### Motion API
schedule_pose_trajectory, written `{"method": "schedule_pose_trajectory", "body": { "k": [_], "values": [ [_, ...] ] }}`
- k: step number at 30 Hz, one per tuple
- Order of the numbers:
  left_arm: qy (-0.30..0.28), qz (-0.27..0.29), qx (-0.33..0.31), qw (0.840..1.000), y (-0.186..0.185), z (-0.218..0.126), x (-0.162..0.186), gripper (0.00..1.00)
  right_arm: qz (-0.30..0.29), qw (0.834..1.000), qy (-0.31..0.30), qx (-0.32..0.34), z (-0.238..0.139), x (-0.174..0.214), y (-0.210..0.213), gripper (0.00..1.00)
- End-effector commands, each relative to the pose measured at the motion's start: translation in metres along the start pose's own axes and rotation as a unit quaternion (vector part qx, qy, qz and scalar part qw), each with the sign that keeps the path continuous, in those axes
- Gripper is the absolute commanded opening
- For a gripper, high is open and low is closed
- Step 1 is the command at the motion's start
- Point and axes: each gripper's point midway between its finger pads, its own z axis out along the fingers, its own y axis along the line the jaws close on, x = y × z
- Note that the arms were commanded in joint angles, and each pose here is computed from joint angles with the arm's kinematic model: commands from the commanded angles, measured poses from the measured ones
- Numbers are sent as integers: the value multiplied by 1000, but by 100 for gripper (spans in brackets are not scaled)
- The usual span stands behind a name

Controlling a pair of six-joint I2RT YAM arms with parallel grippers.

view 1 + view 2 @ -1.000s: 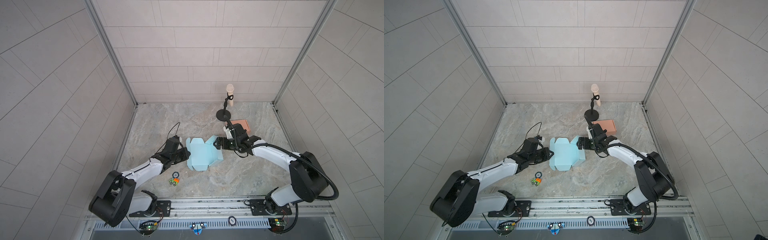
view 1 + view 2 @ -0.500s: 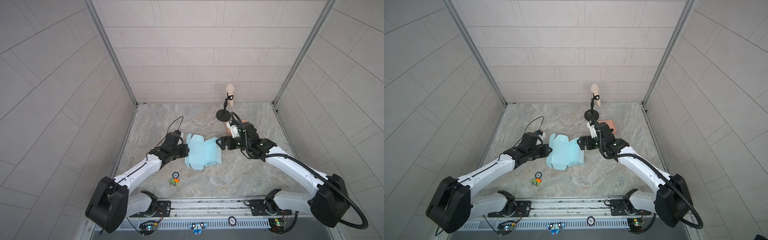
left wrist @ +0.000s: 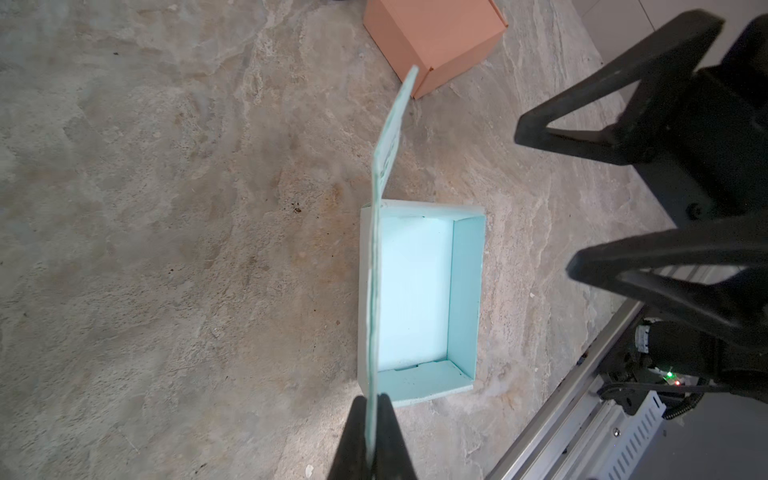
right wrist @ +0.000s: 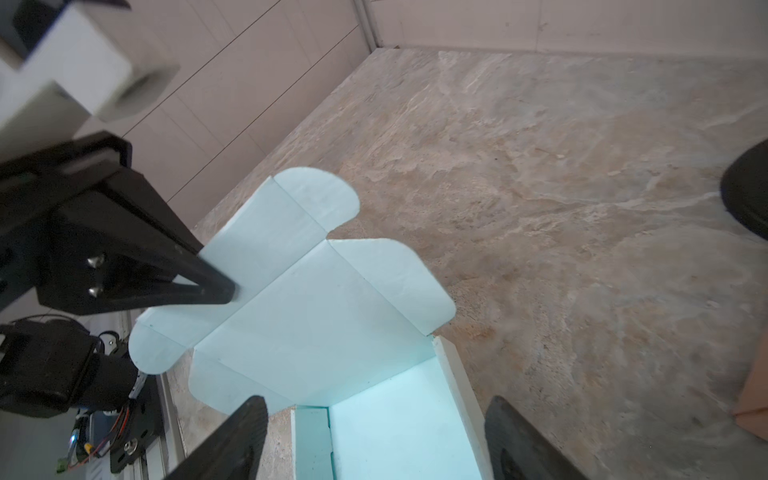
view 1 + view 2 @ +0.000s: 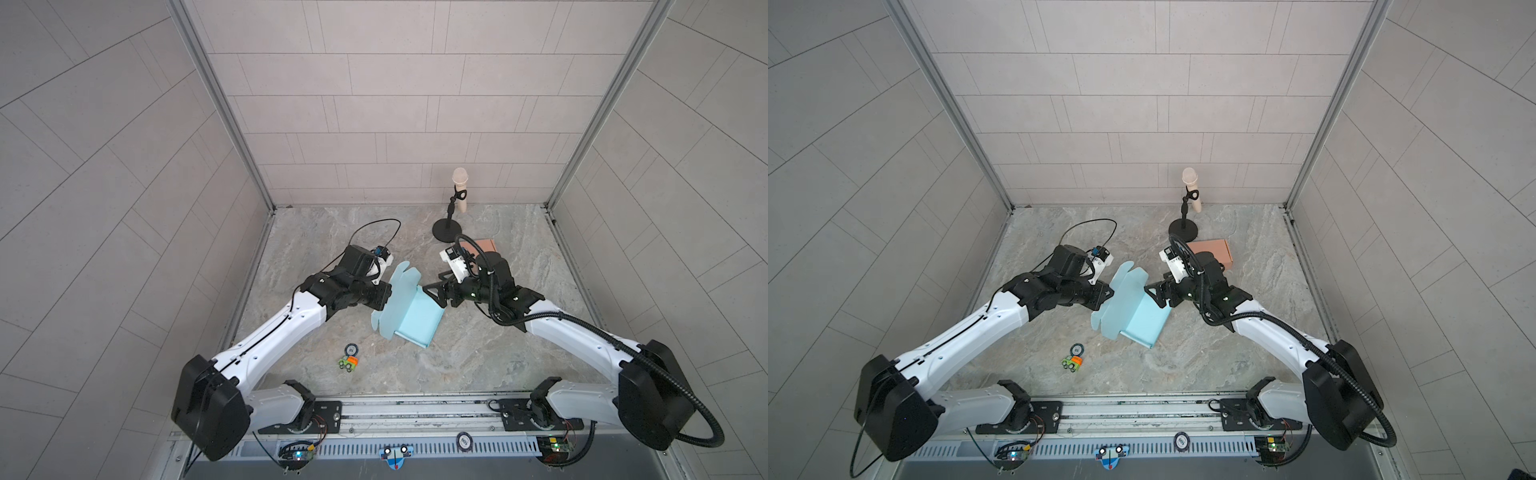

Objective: Fold the paper box

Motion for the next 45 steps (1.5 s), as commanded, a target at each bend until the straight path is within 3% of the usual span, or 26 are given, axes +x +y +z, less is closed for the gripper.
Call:
{"method": "schedule_pose_trajectory", "body": {
  "k": [1,4,12,15,18,22,29,35,40,45],
  "values": [
    [42,55,3,998,-7,-4,9,2,-92,995,-10,-41,3,-8,16,87],
    [53,81,8,995,-12,-7,8,2,-111,993,15,-43,11,-1,12,86],
    [57,119,42,990,-27,-17,3,4,-108,992,0,-64,32,-5,7,80],
    [57,119,42,990,-27,-16,2,4,-103,991,13,-84,38,-4,12,71],
    [59,119,36,991,-24,-14,2,4,-110,990,17,-87,36,-5,14,49],
    [57,119,30,991,-22,-12,0,4,-121,989,31,-82,32,-1,15,31],
    [53,118,17,991,-18,-10,-5,8,-124,987,53,-82,32,10,16,10],
    [44,85,2,995,-12,-3,-5,31,-123,990,42,-47,29,14,4,2],
    [-21,50,7,999,-10,-12,-5,64,-106,994,12,-12,22,14,-9,0],
    [-64,-13,13,998,7,-12,-3,76,-86,996,-10,28,11,14,-25,0]
  ]
}}
